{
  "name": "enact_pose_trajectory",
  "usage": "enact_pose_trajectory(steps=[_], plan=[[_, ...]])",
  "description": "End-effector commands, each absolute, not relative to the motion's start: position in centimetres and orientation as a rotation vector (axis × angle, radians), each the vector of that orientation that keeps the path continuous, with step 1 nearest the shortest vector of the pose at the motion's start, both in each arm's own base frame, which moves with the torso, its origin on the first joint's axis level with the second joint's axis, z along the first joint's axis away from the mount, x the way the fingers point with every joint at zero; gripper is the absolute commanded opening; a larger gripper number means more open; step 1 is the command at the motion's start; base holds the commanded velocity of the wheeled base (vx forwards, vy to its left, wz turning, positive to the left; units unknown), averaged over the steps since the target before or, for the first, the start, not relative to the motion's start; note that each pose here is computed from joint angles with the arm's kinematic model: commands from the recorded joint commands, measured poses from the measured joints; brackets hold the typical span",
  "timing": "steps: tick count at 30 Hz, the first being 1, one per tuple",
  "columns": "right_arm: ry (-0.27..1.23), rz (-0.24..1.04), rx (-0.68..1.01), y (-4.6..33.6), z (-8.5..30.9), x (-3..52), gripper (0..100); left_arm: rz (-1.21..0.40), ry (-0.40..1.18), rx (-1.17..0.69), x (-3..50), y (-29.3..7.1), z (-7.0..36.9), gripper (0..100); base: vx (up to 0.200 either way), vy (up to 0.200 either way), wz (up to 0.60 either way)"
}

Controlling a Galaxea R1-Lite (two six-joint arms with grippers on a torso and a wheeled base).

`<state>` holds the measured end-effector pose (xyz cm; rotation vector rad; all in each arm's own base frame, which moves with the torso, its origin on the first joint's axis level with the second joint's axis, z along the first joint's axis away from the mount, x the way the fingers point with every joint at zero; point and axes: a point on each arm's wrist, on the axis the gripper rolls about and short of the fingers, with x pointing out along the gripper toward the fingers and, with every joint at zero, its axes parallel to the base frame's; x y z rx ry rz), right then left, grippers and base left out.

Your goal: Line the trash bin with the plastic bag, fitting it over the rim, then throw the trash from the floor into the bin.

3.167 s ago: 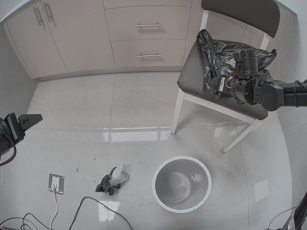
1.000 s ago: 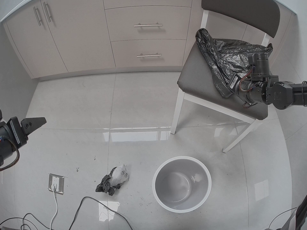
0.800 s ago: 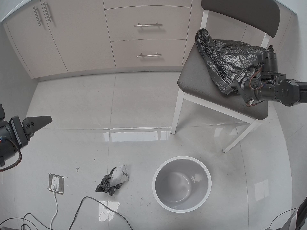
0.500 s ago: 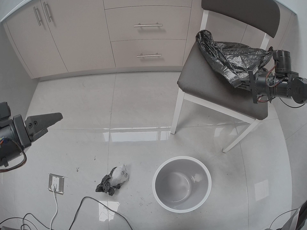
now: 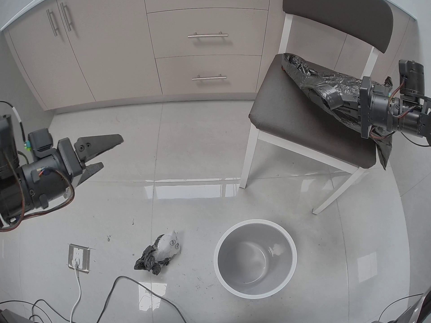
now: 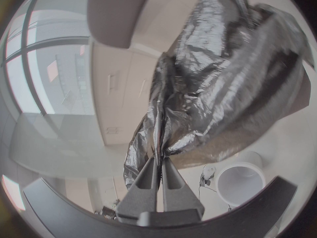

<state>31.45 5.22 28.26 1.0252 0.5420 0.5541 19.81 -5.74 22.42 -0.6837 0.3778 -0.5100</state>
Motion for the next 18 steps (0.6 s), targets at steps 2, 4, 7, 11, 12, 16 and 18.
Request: enact_pose_trajectory(steps=[2, 4, 7, 11, 12, 16, 18], plan=[[0.518, 0.702, 0.967, 7.3, 30.6, 26.0, 0, -0.528, 0.501, -0.759, 23.1, -6.6, 20.2, 100, 0.000, 0.000, 0.00], [0.517, 0.717, 0.962, 7.4, 30.7, 24.9, 0, -0.568, 0.522, -0.795, 23.0, -6.7, 20.4, 100, 0.000, 0.000, 0.00], [0.503, 0.732, 0.955, 7.2, 31.1, 23.5, 0, -0.629, 0.555, -0.821, 23.0, -6.8, 20.6, 100, 0.000, 0.000, 0.00], [0.518, 0.741, 0.948, 6.8, 31.9, 20.6, 0, -0.654, 0.577, -0.824, 22.9, -7.3, 20.8, 100, 0.000, 0.000, 0.00], [0.526, 0.746, 0.941, 6.7, 32.1, 19.7, 0, -0.661, 0.584, -0.823, 22.8, -7.5, 20.9, 100, 0.000, 0.000, 0.00], [0.536, 0.779, 0.880, 6.4, 33.0, 16.0, 0, -0.670, 0.605, -0.818, 22.6, -8.0, 21.6, 100, 0.000, 0.000, 0.00], [0.542, 0.794, 0.863, 6.1, 33.3, 14.3, 0, -0.669, 0.624, -0.816, 22.7, -8.3, 21.9, 100, 0.000, 0.000, 0.00]])
